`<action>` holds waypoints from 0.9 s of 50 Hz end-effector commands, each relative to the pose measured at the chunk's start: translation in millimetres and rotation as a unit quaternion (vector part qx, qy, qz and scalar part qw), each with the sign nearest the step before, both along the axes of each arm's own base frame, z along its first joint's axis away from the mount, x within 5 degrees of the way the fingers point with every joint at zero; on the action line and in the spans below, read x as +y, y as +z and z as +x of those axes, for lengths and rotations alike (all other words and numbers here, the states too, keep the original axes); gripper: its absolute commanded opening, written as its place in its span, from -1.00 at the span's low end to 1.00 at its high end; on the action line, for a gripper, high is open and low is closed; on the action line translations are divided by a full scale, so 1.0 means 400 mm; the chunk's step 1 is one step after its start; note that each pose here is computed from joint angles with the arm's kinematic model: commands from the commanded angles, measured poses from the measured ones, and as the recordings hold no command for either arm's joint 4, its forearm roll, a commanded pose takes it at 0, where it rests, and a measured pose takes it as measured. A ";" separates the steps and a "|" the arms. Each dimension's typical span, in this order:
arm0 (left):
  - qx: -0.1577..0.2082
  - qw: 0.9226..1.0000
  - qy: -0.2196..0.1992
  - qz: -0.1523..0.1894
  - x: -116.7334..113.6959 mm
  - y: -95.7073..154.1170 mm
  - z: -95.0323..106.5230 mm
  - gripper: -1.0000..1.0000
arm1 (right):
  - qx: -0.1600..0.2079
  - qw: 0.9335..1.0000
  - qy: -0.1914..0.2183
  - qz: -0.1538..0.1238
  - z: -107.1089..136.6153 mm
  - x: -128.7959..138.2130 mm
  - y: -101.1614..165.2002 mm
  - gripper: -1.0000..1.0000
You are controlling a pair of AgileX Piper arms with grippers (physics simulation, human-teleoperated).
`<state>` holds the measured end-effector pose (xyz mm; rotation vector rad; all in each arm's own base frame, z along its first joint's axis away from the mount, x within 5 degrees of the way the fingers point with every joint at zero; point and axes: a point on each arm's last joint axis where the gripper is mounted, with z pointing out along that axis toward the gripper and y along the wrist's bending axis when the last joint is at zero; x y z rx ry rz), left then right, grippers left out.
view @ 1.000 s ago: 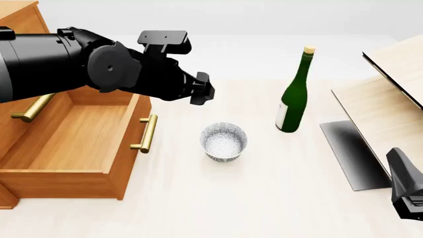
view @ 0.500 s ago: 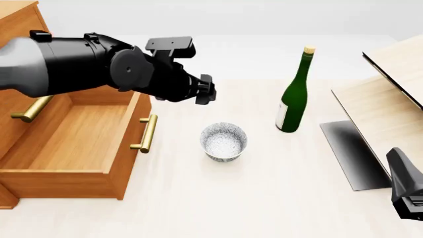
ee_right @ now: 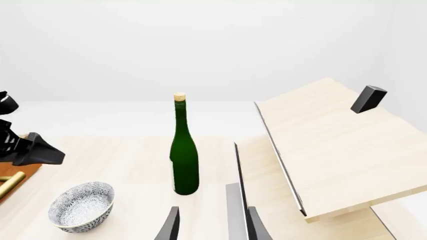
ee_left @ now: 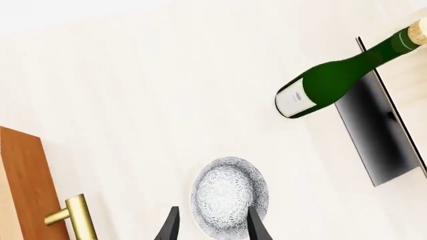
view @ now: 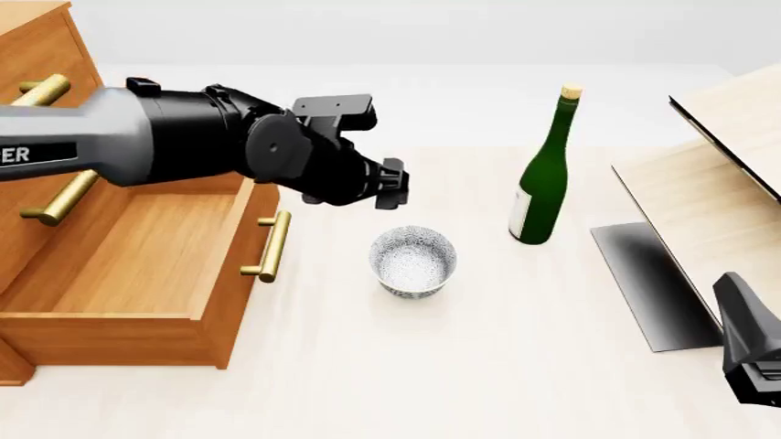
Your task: Put the bowl in the bottom drawer of the cabinet and close it.
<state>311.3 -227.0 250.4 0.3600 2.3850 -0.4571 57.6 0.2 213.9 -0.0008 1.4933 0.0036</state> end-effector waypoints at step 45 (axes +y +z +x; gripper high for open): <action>0.058 0.998 0.027 0.025 -0.016 -0.145 0.060 1.00 | 0.000 1.000 0.000 0.000 0.000 0.000 0.000 1.00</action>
